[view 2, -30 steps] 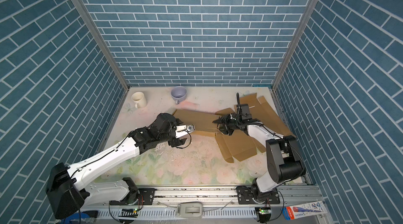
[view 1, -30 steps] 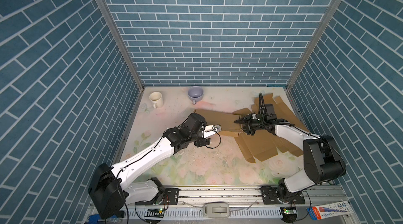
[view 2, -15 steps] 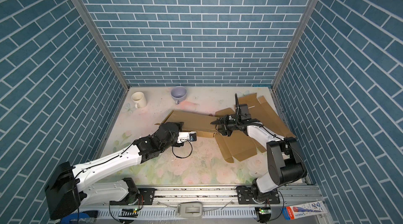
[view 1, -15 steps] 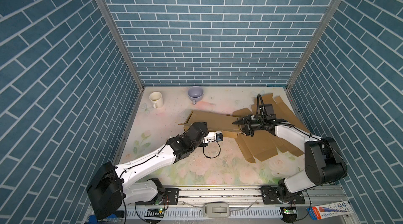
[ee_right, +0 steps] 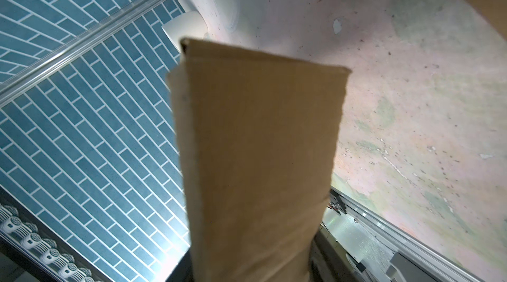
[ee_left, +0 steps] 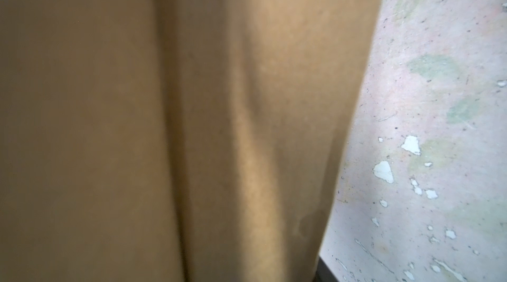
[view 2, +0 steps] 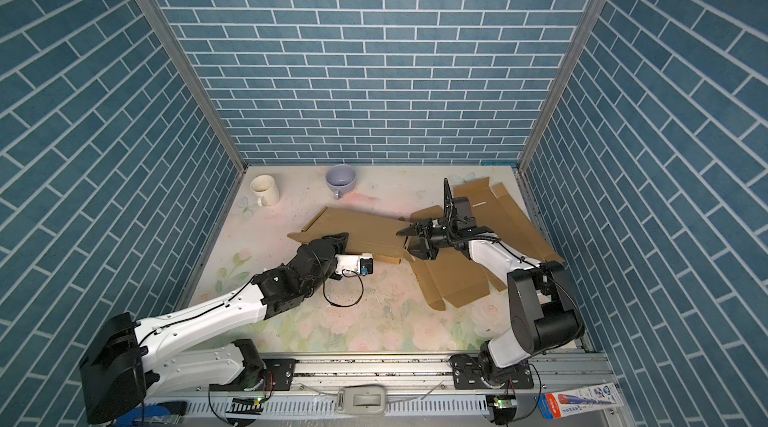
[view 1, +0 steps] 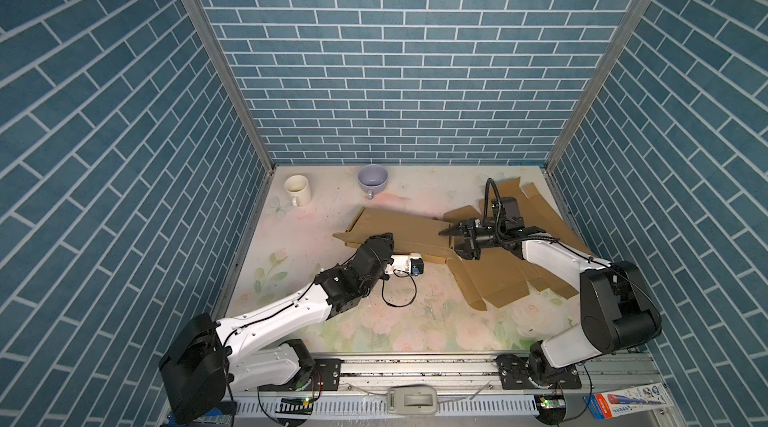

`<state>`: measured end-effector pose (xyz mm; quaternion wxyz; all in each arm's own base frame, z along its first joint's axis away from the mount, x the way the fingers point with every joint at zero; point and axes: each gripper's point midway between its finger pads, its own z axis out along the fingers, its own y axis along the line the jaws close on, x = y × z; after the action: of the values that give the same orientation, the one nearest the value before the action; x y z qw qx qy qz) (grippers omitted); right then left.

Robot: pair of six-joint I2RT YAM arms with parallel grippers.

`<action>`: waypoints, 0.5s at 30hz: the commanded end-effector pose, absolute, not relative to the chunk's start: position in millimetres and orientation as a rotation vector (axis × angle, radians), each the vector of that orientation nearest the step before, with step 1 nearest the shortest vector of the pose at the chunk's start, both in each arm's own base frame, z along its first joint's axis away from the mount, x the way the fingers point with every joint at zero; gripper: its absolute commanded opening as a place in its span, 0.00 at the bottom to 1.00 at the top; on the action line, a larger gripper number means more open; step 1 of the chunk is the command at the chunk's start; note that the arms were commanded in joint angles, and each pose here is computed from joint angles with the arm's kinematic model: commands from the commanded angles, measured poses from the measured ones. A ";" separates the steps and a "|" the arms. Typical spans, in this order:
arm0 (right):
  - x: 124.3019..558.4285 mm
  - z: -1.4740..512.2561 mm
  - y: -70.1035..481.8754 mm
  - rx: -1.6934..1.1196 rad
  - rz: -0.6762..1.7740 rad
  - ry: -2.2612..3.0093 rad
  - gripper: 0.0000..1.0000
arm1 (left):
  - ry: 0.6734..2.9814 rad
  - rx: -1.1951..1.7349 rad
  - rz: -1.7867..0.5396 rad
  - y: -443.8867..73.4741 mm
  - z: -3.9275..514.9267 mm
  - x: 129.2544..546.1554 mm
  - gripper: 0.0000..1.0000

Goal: Fold the paper box

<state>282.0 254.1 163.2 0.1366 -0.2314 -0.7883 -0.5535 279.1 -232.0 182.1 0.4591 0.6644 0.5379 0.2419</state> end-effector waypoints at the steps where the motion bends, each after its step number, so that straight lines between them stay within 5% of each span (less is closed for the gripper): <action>1: 280.3 186.8 247.4 -0.603 -1.685 -2.273 0.58 | 1.394 1.623 0.599 -222.4 186.1 277.0 0.49; 8: 285.2 191.5 215.0 -0.566 -1.695 -2.467 0.61 | 1.627 1.660 0.439 -205.6 179.9 261.5 0.47; 15: 291.3 203.4 176.8 -0.199 -1.551 -3.151 0.64 | 2.014 1.774 0.134 -191.0 167.2 233.8 0.47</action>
<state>288.9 194.4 191.5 -0.0707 -0.1434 -0.8513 -0.4997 269.7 -206.2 197.7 0.3368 0.6406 0.6797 0.1193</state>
